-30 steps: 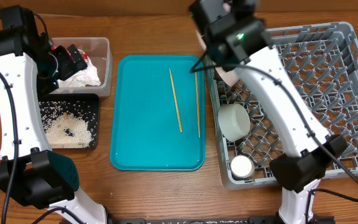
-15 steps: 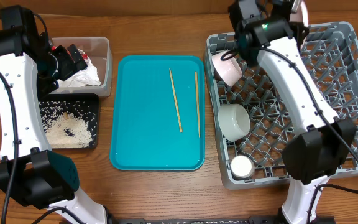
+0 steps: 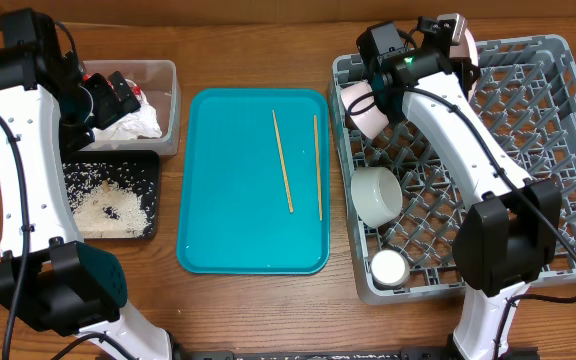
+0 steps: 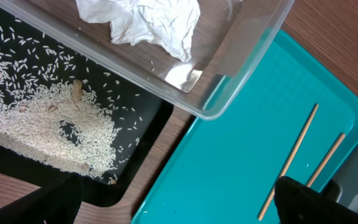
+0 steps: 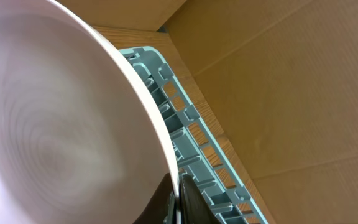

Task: Sort waste into correct bins and load items into the dishwasher
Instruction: 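Stand the pink plate upright in the rack's back and release it, then reach the right gripper to a chopstick on the teal tray and grasp it, then carry the chopstick into the dish rack and release it with the right gripper, then grasp the second chopstick on the teal tray with the right gripper, then carry the second chopstick into the dish rack and release it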

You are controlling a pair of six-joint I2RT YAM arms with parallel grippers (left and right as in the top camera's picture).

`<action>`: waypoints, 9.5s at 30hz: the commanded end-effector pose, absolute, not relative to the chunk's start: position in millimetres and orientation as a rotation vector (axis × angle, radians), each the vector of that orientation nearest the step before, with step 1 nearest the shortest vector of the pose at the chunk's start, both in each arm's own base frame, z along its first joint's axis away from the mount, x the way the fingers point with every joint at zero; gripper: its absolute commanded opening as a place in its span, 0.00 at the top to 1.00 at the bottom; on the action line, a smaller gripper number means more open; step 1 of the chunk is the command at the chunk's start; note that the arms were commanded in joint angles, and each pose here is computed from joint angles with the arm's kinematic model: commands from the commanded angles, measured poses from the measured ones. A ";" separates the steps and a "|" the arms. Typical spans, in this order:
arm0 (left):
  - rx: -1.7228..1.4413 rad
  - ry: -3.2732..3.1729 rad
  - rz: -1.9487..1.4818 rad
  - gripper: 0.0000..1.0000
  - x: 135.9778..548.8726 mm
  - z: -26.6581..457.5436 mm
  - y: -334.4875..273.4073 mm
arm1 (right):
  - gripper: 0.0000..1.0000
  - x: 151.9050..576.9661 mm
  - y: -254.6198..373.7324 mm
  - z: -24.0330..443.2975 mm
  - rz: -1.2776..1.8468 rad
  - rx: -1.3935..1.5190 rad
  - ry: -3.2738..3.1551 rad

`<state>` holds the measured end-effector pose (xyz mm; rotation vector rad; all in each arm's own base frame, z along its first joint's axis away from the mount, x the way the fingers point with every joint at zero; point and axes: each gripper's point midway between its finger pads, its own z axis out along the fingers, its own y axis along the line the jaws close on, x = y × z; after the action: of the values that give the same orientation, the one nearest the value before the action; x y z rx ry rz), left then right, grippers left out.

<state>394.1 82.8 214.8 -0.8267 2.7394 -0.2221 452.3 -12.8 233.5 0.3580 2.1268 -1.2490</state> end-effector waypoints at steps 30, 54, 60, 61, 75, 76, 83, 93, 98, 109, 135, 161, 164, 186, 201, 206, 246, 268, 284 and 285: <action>-0.796 2.711 -0.208 0.00 394.0 226.6 83.6 | 0.96 446.1 3.5 250.2 -1.021 0.399 2.201; -0.796 2.711 -0.208 0.00 394.0 226.6 83.6 | 0.22 445.9 17.8 219.4 -0.869 0.383 2.332; -0.796 2.711 -0.208 0.00 394.0 226.6 83.6 | 0.00 453.5 76.7 257.6 -0.318 0.354 2.439; -0.796 2.711 -0.208 0.00 394.0 226.6 83.6 | 0.00 451.8 96.6 261.4 -0.175 0.288 2.483; -0.796 2.711 -0.208 0.00 393.9 226.5 83.6 | 0.22 421.7 279.0 163.7 0.402 -0.147 2.739; -0.796 2.711 -0.208 0.00 394.0 226.6 83.6 | 0.27 418.6 284.0 153.8 0.378 -0.164 2.755; -0.796 2.711 -0.208 0.00 394.0 226.6 83.6 | 0.48 397.1 304.6 83.6 0.118 -0.246 2.844; -0.796 2.711 -0.208 0.00 394.0 226.6 83.6 | 0.59 382.7 301.4 14.4 -0.011 -0.223 2.968; -0.796 2.711 -0.208 0.00 394.0 226.6 83.6 | 0.68 384.0 302.3 -0.8 -0.021 -0.197 2.979; -0.796 2.711 -0.208 0.00 394.0 226.6 83.6 | 0.96 385.1 305.7 -7.3 -0.012 -0.153 2.980; -0.796 2.711 -0.208 0.00 394.0 226.6 83.6 | 0.96 387.8 165.9 269.0 0.005 0.046 2.773; -0.796 2.711 -0.208 0.00 394.0 226.6 83.6 | 0.96 279.4 40.7 128.9 -0.532 0.139 3.275; -0.796 2.711 -0.208 0.00 394.0 226.6 83.6 | 0.93 279.1 40.6 127.6 -0.533 0.140 3.276; -0.796 2.711 -0.208 0.00 394.0 226.6 83.6 | 0.56 375.1 218.6 202.0 0.362 -0.105 2.812; -0.796 2.711 -0.208 0.00 394.0 226.6 83.6 | 0.53 395.1 267.1 81.6 0.099 -0.029 2.895; -0.796 2.711 -0.208 0.00 394.0 226.6 83.6 | 0.52 402.2 259.4 50.9 0.027 -0.020 2.924; -0.796 2.711 -0.208 0.00 394.0 226.6 83.6 | 0.96 388.6 176.1 227.6 -0.175 0.017 2.835; -0.796 2.711 -0.208 0.00 394.0 226.6 83.6 | 0.96 314.2 62.5 194.1 -0.341 0.283 2.993; -0.796 2.711 -0.208 0.00 394.0 226.6 83.6 | 0.91 294.4 18.5 113.3 -0.567 0.347 3.068; -0.796 2.711 -0.208 0.00 394.0 226.6 83.6 | 0.87 294.4 18.7 113.3 -0.566 0.330 3.072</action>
<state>394.6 83.0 214.9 -0.8258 2.7373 -0.2220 293.0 25.3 110.1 0.3353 3.0923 -0.5370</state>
